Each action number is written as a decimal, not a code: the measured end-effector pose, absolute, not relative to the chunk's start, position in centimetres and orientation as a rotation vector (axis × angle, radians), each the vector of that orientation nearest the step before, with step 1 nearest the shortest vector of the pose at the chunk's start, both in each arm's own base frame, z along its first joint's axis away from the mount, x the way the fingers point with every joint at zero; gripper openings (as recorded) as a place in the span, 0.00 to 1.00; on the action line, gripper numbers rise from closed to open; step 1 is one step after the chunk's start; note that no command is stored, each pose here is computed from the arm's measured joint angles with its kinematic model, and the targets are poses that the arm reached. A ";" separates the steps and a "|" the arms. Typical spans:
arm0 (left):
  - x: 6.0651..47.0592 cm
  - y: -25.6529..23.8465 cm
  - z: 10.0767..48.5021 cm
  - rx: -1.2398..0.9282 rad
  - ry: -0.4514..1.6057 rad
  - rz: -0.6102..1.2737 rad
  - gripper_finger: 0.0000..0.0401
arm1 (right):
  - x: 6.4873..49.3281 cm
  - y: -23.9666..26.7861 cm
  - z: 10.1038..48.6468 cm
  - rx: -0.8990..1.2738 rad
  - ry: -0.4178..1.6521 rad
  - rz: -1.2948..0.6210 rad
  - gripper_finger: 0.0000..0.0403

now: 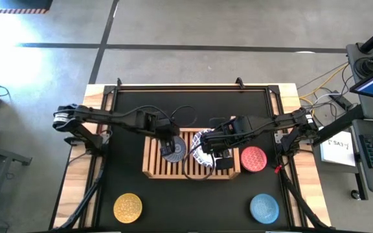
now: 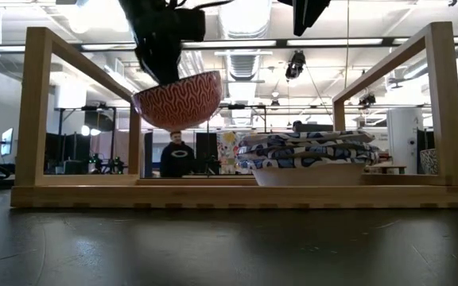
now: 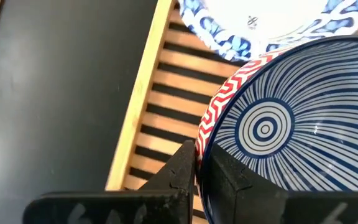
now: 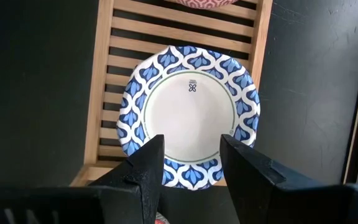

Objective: Place and stack bowls onto a shelf
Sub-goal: Put the dark blue patterned bowl on the shelf, then stack the red patterned bowl on top of the dark blue patterned bowl on the shelf

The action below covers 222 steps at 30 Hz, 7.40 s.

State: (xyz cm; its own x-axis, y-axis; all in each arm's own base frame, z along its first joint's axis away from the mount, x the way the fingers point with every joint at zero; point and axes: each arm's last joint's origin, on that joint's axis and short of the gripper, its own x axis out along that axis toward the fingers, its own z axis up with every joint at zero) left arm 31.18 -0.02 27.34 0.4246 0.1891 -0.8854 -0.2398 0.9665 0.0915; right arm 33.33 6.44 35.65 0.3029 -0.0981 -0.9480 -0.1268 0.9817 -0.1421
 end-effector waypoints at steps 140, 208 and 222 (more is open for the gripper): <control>23.7 0.3 38.4 0.058 0.562 0.036 0.36 | 16.5 0.5 21.1 0.603 1.538 -0.511 0.52; 22.8 0.4 37.5 0.064 0.683 0.087 0.36 | 15.9 -1.0 26.9 0.481 1.189 -1.140 0.03; 23.4 1.0 38.2 0.131 0.599 0.273 0.36 | 17.7 -2.1 36.2 0.127 0.601 -1.229 0.03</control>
State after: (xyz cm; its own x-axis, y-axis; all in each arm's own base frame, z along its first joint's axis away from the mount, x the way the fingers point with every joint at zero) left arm 23.37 0.98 38.17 0.7915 0.2910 -0.5375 -0.2158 0.9558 0.1998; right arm 17.73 -2.12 36.23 0.2022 -0.8449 -0.4953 0.9099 0.3491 -0.2242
